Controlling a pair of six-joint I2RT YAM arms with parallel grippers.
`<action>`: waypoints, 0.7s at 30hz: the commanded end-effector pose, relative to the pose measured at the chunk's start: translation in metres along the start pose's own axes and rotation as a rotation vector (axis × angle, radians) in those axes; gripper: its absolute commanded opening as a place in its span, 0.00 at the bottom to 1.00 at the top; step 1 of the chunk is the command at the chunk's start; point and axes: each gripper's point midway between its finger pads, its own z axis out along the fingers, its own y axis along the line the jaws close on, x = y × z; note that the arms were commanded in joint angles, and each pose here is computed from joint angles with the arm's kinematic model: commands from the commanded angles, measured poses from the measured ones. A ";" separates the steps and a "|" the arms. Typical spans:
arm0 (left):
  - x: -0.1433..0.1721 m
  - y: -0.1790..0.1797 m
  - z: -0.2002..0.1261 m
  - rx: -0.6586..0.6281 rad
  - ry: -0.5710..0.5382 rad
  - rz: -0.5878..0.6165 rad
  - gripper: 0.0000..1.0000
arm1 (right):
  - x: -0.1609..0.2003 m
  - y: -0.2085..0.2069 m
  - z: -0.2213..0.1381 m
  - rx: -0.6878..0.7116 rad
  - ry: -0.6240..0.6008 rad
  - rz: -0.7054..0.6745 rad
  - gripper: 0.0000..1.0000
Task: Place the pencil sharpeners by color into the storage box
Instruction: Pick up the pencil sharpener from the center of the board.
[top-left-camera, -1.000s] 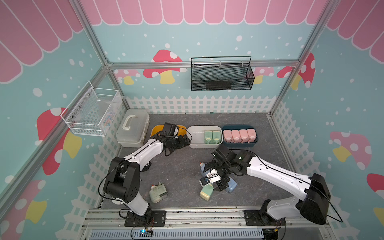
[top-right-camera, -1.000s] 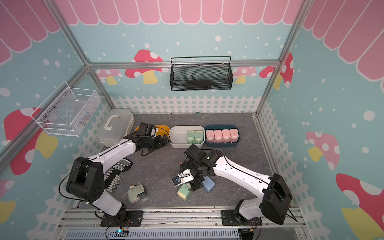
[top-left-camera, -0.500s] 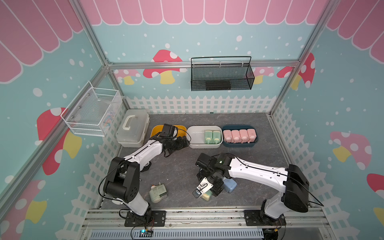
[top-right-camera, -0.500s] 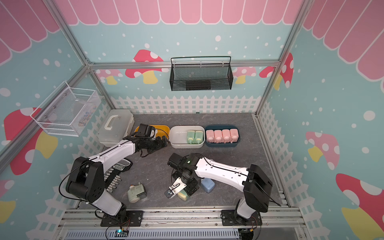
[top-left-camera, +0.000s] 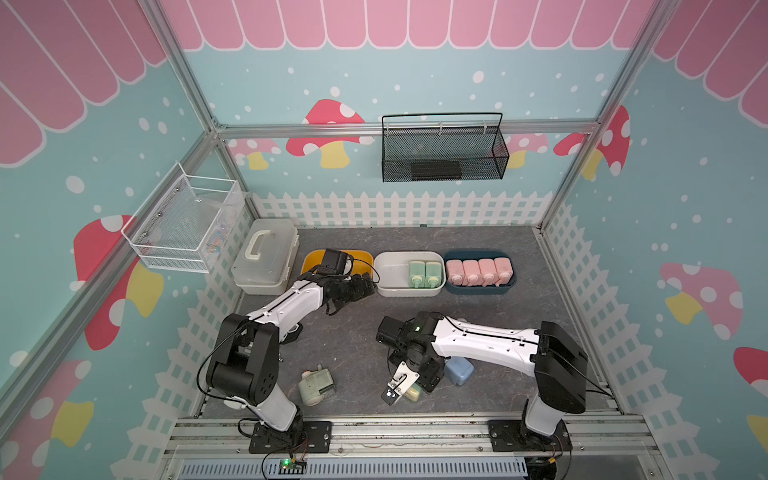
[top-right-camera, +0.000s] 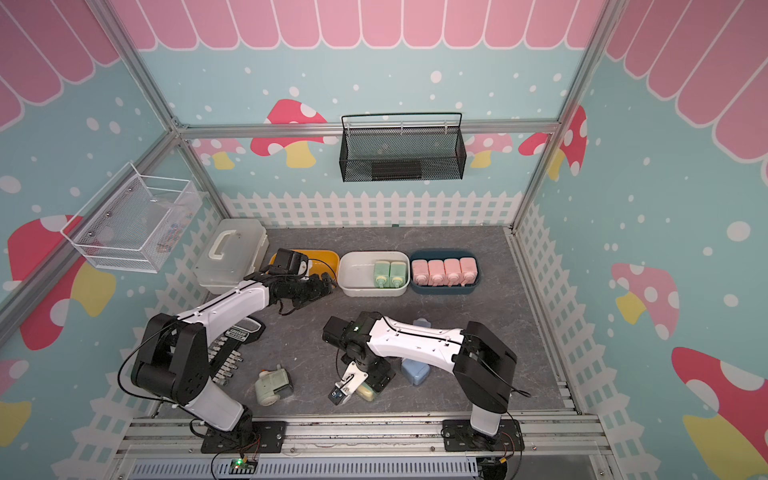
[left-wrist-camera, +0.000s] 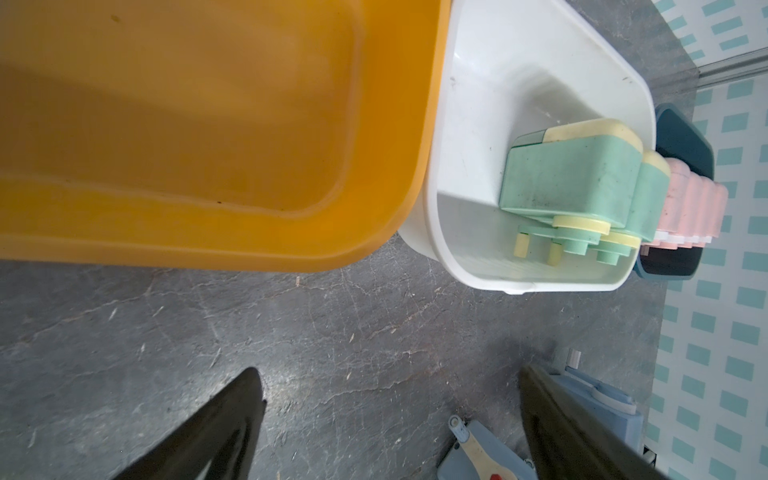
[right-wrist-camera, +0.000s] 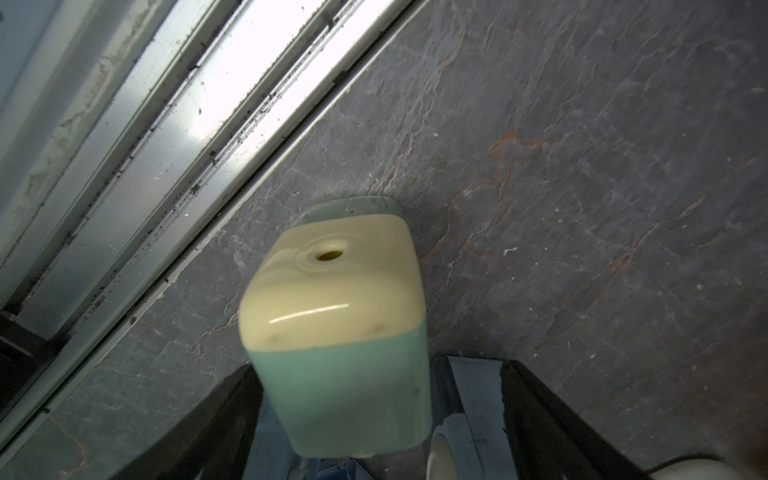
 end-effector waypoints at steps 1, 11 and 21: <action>0.000 0.000 -0.003 0.010 -0.003 0.022 0.96 | -0.010 0.005 0.001 -0.038 -0.031 -0.034 0.88; 0.002 0.005 -0.001 0.000 0.003 0.015 0.96 | -0.007 0.008 0.014 -0.078 -0.002 -0.024 0.82; 0.001 0.004 0.004 0.007 0.014 0.012 0.96 | -0.011 0.013 0.014 -0.112 -0.023 -0.008 0.65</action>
